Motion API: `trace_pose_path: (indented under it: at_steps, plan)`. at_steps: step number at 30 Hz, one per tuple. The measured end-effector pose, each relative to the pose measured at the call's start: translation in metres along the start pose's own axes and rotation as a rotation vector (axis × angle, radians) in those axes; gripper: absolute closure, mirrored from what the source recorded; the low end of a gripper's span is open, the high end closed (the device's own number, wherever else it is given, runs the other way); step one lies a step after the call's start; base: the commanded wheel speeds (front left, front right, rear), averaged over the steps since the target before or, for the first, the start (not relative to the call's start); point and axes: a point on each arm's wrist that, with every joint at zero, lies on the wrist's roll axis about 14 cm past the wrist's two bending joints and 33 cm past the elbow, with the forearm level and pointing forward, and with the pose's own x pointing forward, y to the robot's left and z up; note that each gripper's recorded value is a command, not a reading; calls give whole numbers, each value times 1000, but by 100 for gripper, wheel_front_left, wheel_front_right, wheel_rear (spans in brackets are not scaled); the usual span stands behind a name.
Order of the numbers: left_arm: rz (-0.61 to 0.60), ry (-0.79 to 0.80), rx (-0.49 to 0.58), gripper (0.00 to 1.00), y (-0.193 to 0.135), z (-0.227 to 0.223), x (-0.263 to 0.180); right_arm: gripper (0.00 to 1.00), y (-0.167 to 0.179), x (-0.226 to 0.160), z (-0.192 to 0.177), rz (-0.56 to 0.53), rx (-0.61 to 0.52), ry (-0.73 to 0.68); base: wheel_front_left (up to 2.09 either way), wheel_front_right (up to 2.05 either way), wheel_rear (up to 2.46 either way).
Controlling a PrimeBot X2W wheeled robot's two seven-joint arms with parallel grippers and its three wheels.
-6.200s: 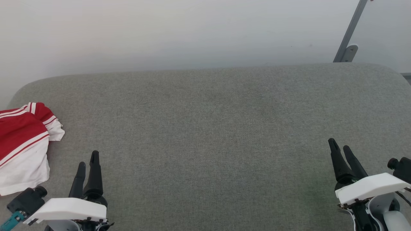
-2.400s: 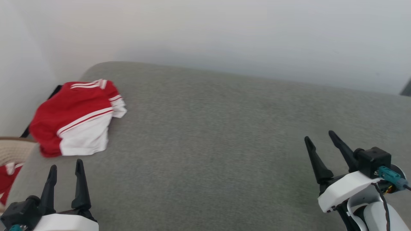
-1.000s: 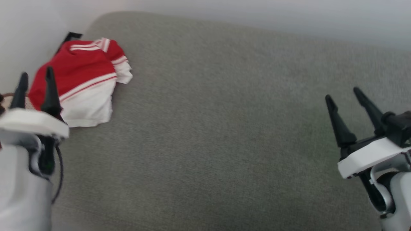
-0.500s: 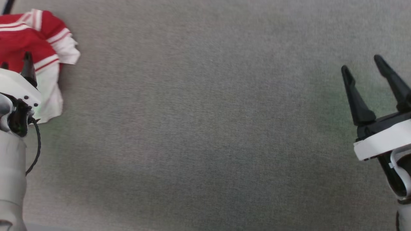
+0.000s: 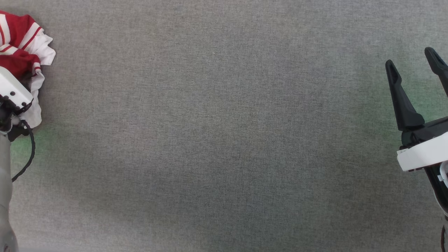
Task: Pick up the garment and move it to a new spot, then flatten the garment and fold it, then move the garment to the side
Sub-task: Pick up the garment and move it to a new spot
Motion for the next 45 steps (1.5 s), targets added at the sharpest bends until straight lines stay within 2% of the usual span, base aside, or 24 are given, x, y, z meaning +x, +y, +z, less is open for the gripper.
trace_pose_path:
  at_steps: [6, 7, 8, 15, 20, 28, 37, 45]
  plan:
    - [-6, 25, -12, 0, 0, -4, -2, 0, 3, 2, 4, 6, -4, -4, 0, 0, 0]
    - [-3, 26, -23, 10, 0, -4, -2, 0, 3, 2, 4, 6, -4, -5, 0, 0, 0]
    - [-6, 16, -30, 100, 3, -4, -4, 0, 4, 2, 7, 7, -3, -11, 0, 0, 0]
    - [-39, -151, -19, 100, 13, 21, -21, 0, 8, -1, 23, -3, 13, -56, 0, 0, 0]
    - [-51, -304, 20, 100, 24, 61, -46, 0, 12, -7, 38, -11, 24, -99, 0, 0, 0]
    - [-99, -575, 117, 100, 19, 142, -107, 0, 22, -22, 60, -17, 42, -161, 0, 0, 0]
    - [-188, -787, 242, 100, -7, 198, -179, 0, 26, -43, 83, -37, 50, -224, 0, 0, 0]
    - [-317, -858, 327, 100, -43, 214, -227, 0, 20, -59, 97, -73, 52, -272, 0, 0, 0]
